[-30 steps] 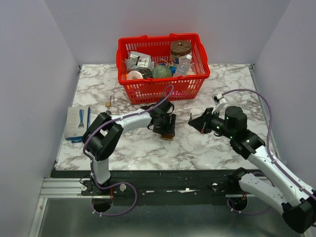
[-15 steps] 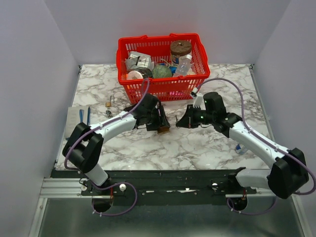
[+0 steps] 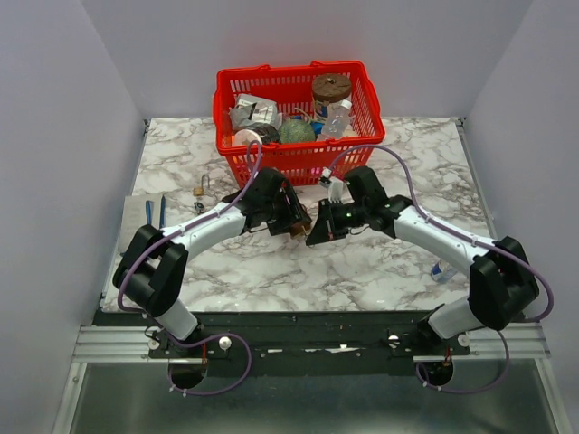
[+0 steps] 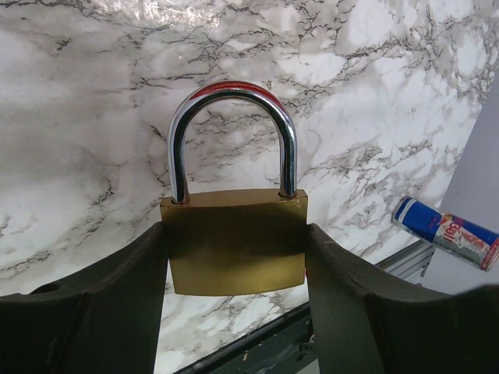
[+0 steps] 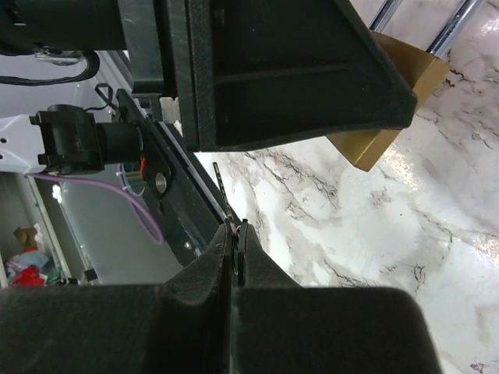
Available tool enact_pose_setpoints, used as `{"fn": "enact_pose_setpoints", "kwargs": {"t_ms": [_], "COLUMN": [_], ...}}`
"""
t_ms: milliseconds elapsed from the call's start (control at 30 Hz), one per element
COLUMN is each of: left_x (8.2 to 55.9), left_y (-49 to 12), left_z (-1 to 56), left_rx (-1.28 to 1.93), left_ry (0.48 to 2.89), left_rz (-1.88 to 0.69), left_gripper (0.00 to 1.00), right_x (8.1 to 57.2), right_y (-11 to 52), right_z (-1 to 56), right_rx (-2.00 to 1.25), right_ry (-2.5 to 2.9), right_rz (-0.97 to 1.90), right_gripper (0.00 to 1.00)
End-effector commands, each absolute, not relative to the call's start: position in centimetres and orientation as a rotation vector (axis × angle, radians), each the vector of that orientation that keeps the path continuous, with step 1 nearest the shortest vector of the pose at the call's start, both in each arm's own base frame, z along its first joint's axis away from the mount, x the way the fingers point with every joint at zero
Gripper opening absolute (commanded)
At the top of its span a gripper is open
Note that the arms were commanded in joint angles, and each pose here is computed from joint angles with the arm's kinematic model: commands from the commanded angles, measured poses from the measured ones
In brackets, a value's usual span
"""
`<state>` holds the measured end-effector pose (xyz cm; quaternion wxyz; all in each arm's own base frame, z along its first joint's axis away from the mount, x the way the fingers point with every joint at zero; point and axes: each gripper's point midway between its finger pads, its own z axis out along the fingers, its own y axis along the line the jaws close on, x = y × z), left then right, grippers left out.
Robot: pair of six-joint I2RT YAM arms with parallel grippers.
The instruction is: Unlock with the key
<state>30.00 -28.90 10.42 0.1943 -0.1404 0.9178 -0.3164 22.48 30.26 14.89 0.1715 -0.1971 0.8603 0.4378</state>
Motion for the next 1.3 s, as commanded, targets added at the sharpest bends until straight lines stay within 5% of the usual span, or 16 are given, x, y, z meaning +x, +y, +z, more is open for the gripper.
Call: {"fn": "enact_pose_setpoints", "kwargs": {"t_ms": [0,1267], "left_x": [31.8,30.3], "left_y": [-30.4,-30.0], "left_z": [14.4,16.0], "left_rx": [-0.405,-0.424], "left_ry": [2.449,2.379], "left_rz": [-1.017,-1.061], "left_gripper": [0.0,0.0], "right_x": [21.6,22.4], "right_y": [30.6,30.1], "right_z": [14.7,10.5], "right_rx": [-0.606,-0.437], "right_ry": [2.49,2.651], "right_rz": [1.284,1.211], "right_gripper": [0.01,0.01]}}
